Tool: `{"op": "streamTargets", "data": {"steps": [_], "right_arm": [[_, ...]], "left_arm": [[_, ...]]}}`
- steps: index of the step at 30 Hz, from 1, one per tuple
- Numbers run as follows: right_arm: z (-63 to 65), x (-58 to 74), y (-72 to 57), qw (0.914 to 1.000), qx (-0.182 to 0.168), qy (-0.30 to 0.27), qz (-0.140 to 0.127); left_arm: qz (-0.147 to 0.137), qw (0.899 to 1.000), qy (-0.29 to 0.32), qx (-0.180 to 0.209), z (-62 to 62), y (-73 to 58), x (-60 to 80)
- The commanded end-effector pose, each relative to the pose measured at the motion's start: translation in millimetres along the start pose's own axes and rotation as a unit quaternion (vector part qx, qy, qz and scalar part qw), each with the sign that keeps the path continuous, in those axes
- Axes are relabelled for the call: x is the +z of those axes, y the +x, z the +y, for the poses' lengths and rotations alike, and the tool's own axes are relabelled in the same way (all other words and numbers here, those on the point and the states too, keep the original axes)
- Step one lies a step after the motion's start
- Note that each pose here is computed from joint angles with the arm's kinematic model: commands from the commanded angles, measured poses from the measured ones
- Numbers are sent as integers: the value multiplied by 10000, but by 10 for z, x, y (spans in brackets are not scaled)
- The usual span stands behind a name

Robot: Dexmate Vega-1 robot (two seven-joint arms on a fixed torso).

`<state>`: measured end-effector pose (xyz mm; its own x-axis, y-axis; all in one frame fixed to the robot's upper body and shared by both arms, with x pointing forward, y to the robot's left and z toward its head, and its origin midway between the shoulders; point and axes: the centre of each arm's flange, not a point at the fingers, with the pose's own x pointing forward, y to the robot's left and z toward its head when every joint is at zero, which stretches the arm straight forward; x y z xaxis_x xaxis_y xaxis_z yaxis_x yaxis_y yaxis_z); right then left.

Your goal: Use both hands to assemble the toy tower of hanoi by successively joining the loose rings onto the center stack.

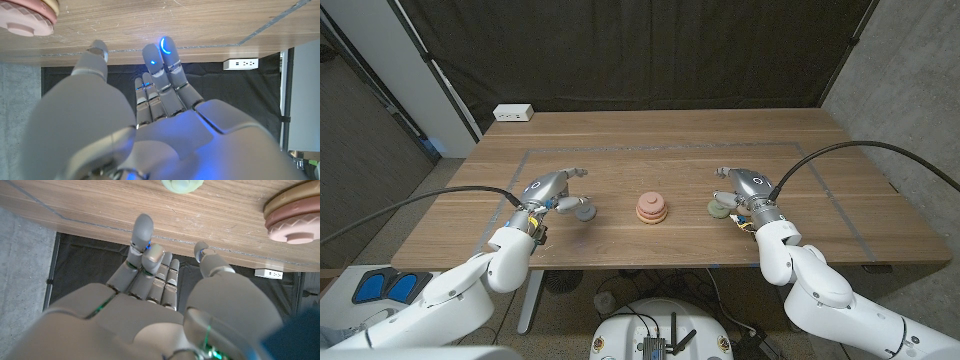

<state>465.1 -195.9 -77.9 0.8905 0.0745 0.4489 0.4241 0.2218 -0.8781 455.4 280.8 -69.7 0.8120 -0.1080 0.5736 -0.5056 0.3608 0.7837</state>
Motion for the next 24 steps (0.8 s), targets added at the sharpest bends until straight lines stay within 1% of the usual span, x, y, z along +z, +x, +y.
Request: {"op": "streamTargets", "data": {"steps": [1, 9, 11, 17, 22, 23, 24], "right_arm": [[11, 12, -1, 9995, 256, -209, 3], [6, 10, 13, 9980, 425, -463, 78], [10, 6, 25, 9971, 543, -524, 112], [47, -15, 47, 9953, 689, -651, 207], [75, -9, 58, 9940, 789, -709, 256], [83, -3, 70, 9930, 877, -737, 280], [83, -3, 70, 9929, 884, -745, 288]], "left_arm": [[172, 9998, -3, 111, 15, -74, -40], [237, 9996, -66, 123, 21, -86, -58], [245, 9996, -67, 96, 13, -91, -53], [301, 9995, -79, 82, -6, -108, -48], [286, 9995, -57, 83, 8, -115, -43], [272, 9996, -57, 89, 9, -119, -40], [271, 9996, -58, 89, 9, -119, -40]]}}
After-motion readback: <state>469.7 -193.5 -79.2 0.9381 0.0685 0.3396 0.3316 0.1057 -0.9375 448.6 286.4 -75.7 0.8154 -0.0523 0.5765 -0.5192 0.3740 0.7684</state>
